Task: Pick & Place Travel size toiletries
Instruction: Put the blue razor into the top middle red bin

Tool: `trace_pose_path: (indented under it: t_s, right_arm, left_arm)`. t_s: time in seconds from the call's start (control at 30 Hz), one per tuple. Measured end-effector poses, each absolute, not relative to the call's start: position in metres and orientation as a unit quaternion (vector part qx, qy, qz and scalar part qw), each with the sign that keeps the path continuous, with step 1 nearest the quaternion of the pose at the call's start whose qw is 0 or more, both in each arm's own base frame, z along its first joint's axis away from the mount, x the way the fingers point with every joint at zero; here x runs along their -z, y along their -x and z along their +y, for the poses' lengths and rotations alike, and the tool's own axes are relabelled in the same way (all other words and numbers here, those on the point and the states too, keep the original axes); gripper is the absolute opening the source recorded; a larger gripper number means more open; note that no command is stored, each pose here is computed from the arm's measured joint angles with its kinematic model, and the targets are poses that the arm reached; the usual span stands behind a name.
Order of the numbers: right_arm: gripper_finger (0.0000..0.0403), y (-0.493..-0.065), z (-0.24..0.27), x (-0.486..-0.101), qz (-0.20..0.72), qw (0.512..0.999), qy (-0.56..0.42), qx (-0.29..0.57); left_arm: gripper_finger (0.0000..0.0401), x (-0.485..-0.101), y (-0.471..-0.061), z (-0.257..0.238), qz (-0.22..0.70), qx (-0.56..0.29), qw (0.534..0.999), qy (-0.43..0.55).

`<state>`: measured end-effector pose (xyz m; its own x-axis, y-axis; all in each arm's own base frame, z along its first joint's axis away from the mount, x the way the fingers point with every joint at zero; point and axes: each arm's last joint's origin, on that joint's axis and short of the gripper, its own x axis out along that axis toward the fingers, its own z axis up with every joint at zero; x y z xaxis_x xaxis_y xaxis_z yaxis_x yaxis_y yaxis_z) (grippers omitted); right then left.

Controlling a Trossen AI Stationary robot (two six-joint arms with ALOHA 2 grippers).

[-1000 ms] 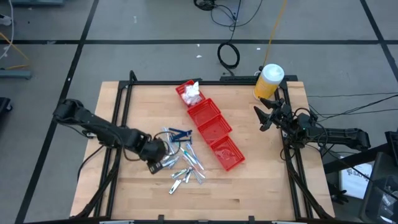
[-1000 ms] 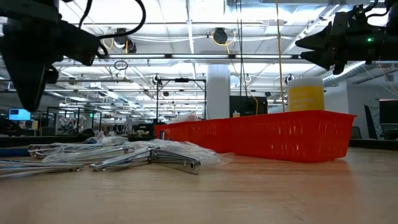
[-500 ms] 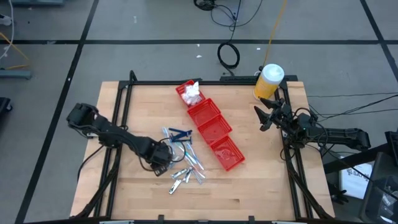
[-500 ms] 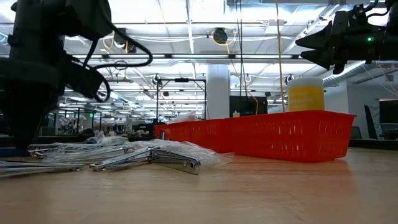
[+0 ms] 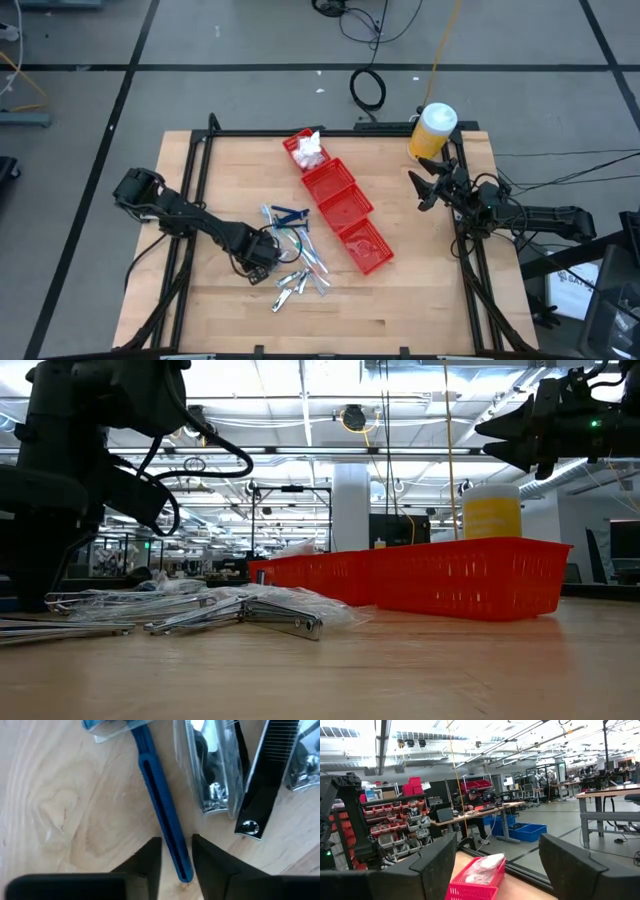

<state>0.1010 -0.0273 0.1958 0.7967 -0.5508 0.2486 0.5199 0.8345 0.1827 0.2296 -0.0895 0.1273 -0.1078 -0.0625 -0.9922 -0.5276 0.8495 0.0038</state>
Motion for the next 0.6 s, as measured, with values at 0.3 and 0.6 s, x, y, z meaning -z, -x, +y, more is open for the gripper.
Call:
trace_pose_path:
  t_s: [0.3,0.6]
  right_arm:
    - [0.0267,-0.101,-0.027,-0.195,-0.144,0.947,-0.052,0.284]
    - [0.0267,-0.102,-0.027,-0.195,-0.146,0.947,-0.058,0.281]
  left_arm:
    - [0.0016,-0.136,-0.214,-0.085,0.752,-0.208,0.593,0.198]
    - [0.0010,-0.206,-0.202,-0.076,0.618,-0.240,0.738,0.125]
